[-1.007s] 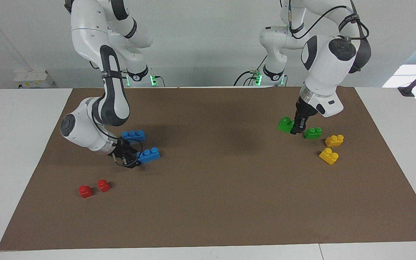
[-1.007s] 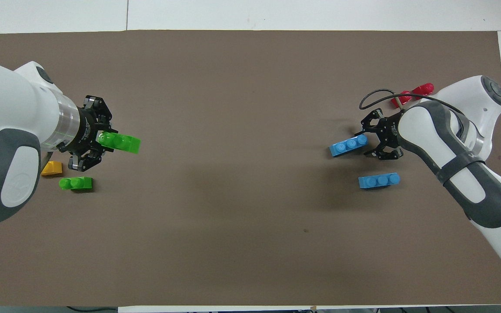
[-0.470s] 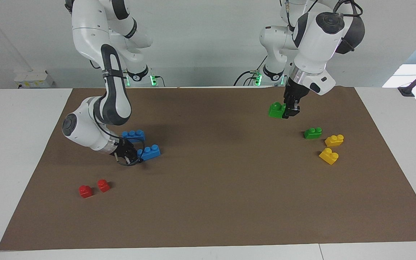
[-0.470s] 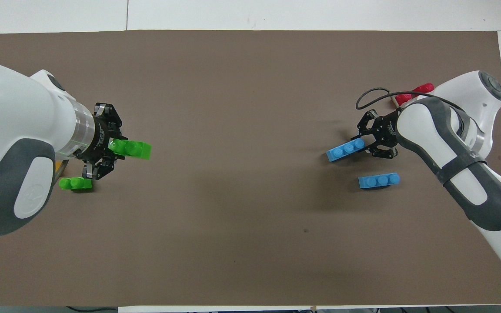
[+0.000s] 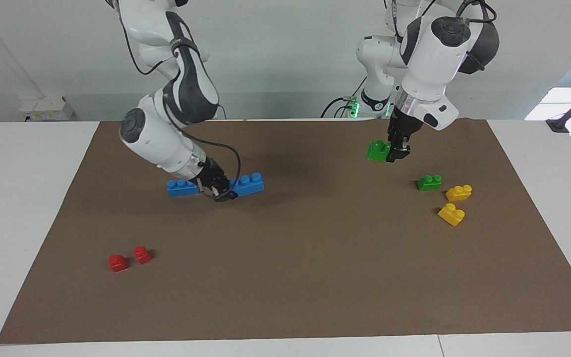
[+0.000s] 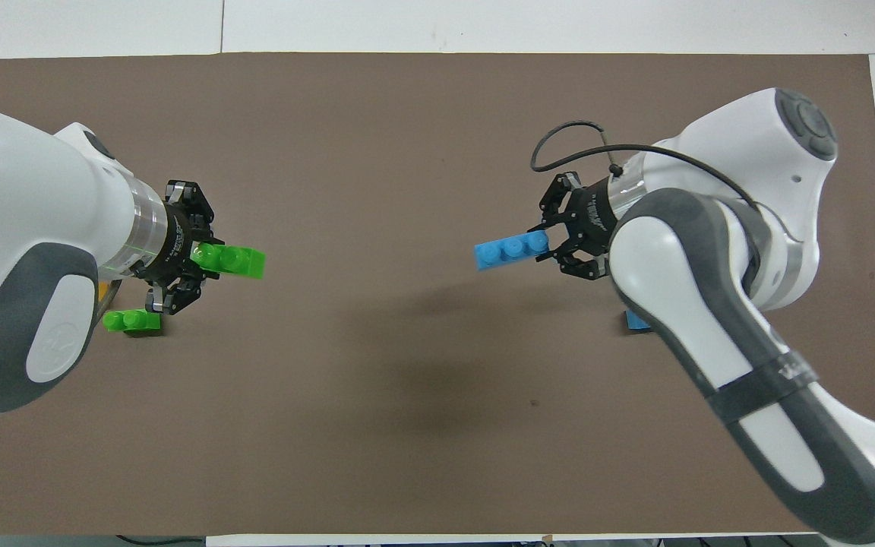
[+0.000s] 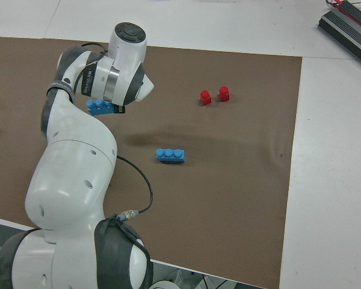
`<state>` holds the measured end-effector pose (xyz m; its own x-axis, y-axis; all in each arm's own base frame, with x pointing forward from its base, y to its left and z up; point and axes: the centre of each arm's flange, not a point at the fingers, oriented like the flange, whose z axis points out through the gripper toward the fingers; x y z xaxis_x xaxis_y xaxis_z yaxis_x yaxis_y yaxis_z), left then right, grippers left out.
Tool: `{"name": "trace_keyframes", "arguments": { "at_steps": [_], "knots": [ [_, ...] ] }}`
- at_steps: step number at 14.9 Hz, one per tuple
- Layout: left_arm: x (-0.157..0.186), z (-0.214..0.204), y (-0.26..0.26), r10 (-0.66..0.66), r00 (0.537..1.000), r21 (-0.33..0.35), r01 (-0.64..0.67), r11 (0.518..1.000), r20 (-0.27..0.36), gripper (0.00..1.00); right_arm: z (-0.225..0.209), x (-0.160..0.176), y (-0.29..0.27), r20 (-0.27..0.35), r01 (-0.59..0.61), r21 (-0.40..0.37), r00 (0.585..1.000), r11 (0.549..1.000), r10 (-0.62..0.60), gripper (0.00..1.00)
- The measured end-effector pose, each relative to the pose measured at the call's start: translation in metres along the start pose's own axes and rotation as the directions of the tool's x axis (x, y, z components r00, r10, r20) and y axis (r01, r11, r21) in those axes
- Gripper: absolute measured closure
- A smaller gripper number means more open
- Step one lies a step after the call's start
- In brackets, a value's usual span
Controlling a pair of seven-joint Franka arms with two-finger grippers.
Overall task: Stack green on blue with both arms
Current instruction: 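Lift the blue brick with the right gripper toward the table center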
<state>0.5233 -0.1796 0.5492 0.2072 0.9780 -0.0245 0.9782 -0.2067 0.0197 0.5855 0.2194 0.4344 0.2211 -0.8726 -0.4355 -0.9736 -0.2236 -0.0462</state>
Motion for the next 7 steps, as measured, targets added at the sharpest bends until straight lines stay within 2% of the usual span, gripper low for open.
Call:
{"name": "trace_keyframes", "arguments": {
  "at_steps": [2,4,7],
  "knots": [
    [0.0,0.0,0.0,-0.001,1.0,0.0,0.001,1.0,0.0,0.66,0.024,-0.051,-0.001,-0.002,-0.076,0.087,0.997,0.993,0.077,0.65],
    [0.0,0.0,0.0,-0.001,1.0,-0.001,0.001,1.0,0.0,0.66,0.058,-0.088,0.006,0.004,-0.119,0.125,0.993,0.985,0.119,0.65],
    [0.0,-0.001,0.0,-0.001,1.0,-0.001,0.001,1.0,0.0,0.66,0.107,-0.108,0.017,-0.007,-0.118,0.127,0.993,0.985,0.12,0.65]
  ]
}}
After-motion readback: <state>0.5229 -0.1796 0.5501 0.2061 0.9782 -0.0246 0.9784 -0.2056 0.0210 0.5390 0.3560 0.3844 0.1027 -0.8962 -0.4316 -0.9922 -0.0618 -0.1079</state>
